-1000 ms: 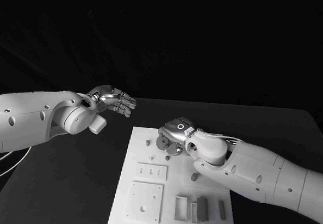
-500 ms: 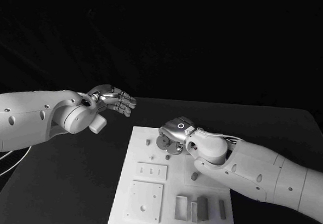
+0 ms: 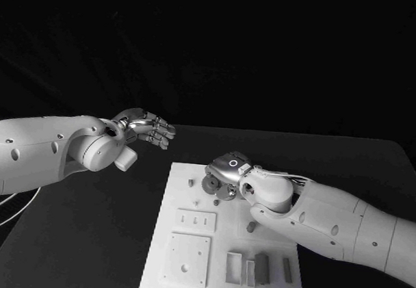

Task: Assemble the parts on the task board

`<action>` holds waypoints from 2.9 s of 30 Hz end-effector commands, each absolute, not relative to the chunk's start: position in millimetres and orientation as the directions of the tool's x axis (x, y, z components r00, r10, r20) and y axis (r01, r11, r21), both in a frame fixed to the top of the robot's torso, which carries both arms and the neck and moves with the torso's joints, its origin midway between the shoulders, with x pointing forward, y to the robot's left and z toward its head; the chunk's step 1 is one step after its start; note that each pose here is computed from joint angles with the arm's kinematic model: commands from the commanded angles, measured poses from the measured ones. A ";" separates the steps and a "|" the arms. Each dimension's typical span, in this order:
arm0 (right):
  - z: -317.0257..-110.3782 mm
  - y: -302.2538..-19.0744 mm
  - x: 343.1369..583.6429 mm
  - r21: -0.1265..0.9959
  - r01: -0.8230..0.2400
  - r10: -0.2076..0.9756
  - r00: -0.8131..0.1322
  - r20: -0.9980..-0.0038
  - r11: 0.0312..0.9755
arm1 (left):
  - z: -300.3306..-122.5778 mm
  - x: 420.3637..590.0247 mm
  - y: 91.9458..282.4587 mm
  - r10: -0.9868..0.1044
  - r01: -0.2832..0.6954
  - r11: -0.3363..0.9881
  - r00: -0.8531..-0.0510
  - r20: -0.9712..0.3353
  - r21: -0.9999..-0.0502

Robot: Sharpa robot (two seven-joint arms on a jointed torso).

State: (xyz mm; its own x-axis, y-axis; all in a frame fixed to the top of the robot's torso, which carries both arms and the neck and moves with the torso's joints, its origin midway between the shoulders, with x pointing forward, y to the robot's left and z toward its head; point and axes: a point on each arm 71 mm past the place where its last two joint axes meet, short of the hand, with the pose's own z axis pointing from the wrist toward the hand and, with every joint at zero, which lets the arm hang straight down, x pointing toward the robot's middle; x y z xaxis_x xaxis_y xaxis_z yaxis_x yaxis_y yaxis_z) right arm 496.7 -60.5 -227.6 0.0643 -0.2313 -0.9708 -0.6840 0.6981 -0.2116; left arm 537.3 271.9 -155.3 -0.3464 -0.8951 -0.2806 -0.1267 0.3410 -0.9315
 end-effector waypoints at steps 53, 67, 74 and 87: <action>-209.0 -83.3 495.2 -0.084 -0.659 -0.083 0.034 -0.996 0.747 | -153.6 538.2 278.5 -0.901 -0.122 0.342 -0.325 -0.288 -0.932; -217.8 -76.9 505.8 -0.041 -0.651 -0.105 -0.060 -0.993 0.758 | -153.7 538.7 277.1 -0.900 -0.122 0.342 -0.326 -0.288 -0.932; -221.9 -71.7 507.4 -0.039 -0.658 -0.128 -0.088 -0.988 0.752 | -153.7 538.9 276.8 -0.900 -0.122 0.342 -0.327 -0.288 -0.932; -230.8 -69.6 507.8 -0.050 -0.662 -0.173 -0.121 -0.977 0.748 | -153.7 538.6 276.5 -0.900 -0.122 0.342 -0.328 -0.287 -0.932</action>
